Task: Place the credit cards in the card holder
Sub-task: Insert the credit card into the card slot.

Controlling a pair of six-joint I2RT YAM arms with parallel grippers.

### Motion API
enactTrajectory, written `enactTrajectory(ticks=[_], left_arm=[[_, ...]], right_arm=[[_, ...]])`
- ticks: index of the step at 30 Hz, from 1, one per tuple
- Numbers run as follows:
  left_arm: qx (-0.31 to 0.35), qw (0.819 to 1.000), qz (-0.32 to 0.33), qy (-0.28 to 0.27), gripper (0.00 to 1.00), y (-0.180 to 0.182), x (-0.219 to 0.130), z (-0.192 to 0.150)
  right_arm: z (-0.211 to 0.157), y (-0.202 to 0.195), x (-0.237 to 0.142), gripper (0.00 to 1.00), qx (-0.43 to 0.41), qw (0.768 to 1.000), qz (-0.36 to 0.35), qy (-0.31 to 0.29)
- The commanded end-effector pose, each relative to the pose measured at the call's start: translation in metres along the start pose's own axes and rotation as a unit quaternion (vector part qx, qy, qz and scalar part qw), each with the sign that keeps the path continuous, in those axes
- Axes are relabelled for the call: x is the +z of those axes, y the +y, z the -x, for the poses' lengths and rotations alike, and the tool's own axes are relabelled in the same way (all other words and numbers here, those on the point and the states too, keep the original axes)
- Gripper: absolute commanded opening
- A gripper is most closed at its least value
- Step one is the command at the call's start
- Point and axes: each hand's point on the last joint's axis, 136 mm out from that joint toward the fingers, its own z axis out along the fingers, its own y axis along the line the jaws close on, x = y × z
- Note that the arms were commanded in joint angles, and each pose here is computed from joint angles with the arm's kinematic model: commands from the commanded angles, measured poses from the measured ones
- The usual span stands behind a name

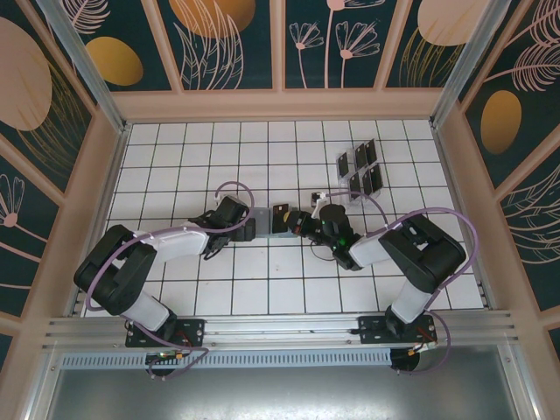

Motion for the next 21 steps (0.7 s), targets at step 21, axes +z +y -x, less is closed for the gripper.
enactTrajectory(ticks=[21], left_arm=[[0.014, 1.000, 0.013, -0.010, 0.99, -0.003, 0.010, 0.002]], right_arm=[[-0.001, -0.007, 0.006, 0.00, 0.016, 1.000, 0.004, -0.017]])
